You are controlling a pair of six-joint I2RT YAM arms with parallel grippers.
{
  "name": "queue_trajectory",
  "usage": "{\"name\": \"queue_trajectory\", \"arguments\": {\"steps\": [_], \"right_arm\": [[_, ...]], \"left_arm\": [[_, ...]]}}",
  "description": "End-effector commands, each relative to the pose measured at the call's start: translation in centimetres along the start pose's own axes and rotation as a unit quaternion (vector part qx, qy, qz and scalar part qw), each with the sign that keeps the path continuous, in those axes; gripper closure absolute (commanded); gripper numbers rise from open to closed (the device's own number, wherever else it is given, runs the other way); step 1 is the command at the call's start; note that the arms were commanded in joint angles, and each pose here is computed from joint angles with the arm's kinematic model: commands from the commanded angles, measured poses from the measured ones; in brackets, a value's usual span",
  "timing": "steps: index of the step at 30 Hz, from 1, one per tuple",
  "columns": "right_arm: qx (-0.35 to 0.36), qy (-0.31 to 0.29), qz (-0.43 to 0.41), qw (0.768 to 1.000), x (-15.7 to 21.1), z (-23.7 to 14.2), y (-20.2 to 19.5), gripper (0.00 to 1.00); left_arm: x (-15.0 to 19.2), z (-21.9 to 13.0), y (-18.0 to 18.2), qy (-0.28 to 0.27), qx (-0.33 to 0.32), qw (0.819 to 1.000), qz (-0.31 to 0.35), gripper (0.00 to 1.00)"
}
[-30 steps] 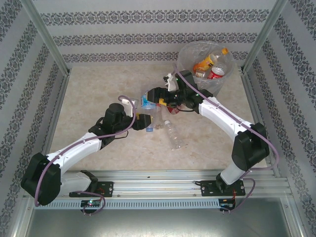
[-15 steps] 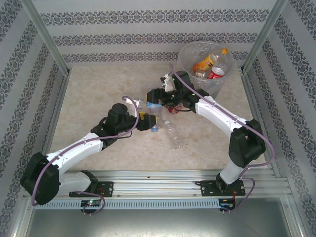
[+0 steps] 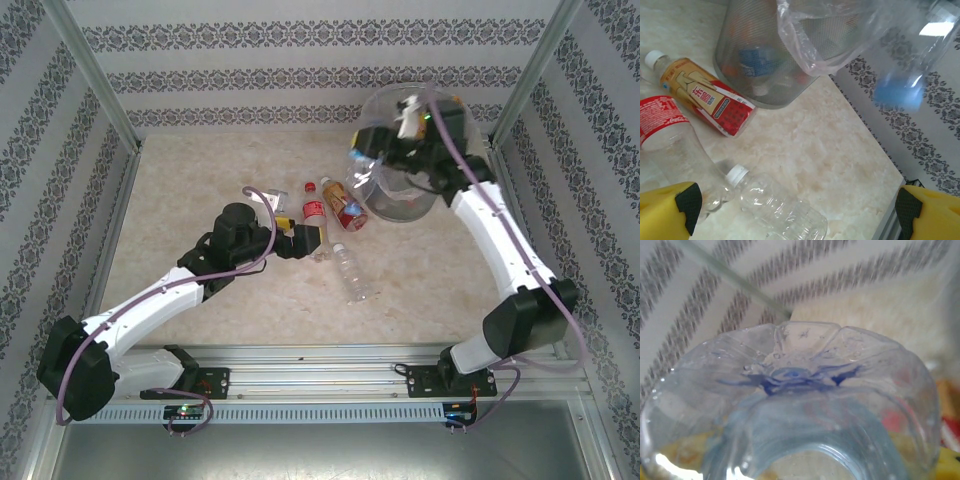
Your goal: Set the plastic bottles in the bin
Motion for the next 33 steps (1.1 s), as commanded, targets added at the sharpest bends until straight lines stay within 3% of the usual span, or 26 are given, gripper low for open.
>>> {"name": "queue_trajectory", "arguments": {"steps": [1, 9, 15, 22, 29, 33], "right_arm": [[-0.004, -0.066, -0.038, 0.997, -3.9, -3.3, 2.4, 0.37], [0.088, -0.194, -0.087, 0.973, -13.0, -5.3, 2.1, 0.37], [0.174, -0.205, -0.106, 0.957, -16.2, -2.4, -2.2, 0.36], [0.223, -0.175, -0.108, 0.953, -16.7, 0.8, -6.6, 0.33], [0.230, -0.164, -0.108, 0.953, -15.6, 0.5, -6.6, 0.03], [0.223, -0.165, -0.122, 0.953, -14.5, -1.3, -4.8, 0.02]], "left_arm": [[1.4, 0.4, 1.3, 0.041, -0.038, 0.998, -0.022, 0.00], [4.0, 2.2, 4.2, 0.107, -0.101, 0.988, -0.057, 0.00], [5.1, 3.9, 5.8, 0.127, -0.115, 0.981, -0.089, 0.00], [6.2, 7.2, 7.2, 0.160, -0.128, 0.973, -0.109, 0.03], [7.8, 10.6, 9.0, 0.204, -0.149, 0.960, -0.122, 0.11], [8.9, 11.8, 10.2, 0.227, -0.175, 0.950, -0.123, 0.12]]}}
Point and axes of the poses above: each hand's point on the last joint's axis, 136 mm out from that joint toward the fingers, its own z axis out along the fingers, its own y axis along the line the jaws close on, x = y × z, the point moved 3 cm from there along -z, back along the fingers, and after that the axes turned 15 degrees about z, right-handed, at the moved point
